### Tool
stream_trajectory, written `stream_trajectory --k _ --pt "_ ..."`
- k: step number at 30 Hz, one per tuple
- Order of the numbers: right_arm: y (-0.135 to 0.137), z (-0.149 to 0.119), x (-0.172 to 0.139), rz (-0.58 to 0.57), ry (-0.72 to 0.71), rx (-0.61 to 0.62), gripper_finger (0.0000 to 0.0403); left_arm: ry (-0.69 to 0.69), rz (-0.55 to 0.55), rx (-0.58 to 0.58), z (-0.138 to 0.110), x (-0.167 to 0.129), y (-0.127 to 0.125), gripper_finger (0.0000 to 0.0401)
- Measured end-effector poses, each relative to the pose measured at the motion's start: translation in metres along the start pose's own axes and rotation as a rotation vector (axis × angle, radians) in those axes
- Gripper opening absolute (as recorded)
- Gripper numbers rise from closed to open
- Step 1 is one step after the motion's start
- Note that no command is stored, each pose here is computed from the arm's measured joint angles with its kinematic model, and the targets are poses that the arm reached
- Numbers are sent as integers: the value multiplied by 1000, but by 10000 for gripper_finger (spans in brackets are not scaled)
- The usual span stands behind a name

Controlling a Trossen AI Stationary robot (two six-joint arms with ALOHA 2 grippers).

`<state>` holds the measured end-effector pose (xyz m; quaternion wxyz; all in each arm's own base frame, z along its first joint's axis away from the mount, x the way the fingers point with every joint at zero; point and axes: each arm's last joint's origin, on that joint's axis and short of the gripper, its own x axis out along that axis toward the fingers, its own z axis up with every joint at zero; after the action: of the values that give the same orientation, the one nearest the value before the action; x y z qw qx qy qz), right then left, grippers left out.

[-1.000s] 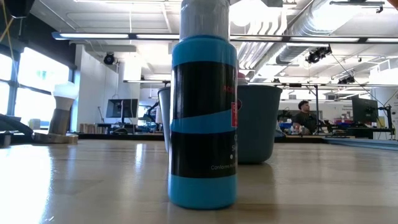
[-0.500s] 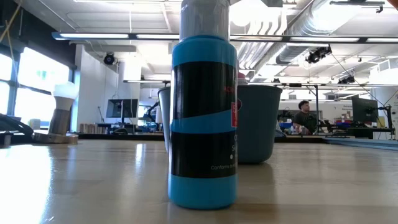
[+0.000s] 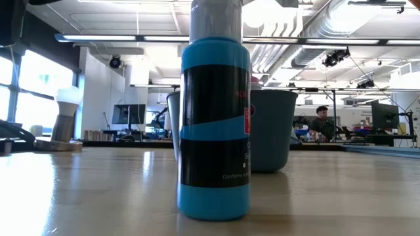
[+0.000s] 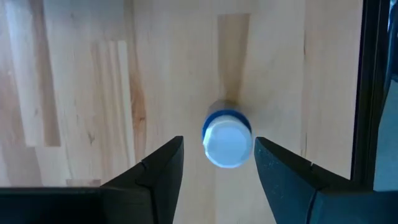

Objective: Pick & Place Paint Supplies
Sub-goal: Put the small dark blue and black paint bottle into the blue bin

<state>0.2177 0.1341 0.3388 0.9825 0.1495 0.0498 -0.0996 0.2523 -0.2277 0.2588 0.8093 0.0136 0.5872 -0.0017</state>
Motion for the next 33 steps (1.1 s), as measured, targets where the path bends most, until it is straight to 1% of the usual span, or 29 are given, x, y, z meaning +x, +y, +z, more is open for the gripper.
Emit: stream_trajectory --k 8,22,28,33 --pt "0 0 0 0 1 -3 144 -19 -29 -6 1 4 -2 191" --pt "0 0 0 0 3 -6 144 -22 -36 -15 1 4 -3 191" --pt "0 0 0 0 3 -6 144 -37 -114 -30 -1 18 -7 191" --pt "0 0 0 0 3 -6 144 -31 -116 -29 -2 20 -7 191"
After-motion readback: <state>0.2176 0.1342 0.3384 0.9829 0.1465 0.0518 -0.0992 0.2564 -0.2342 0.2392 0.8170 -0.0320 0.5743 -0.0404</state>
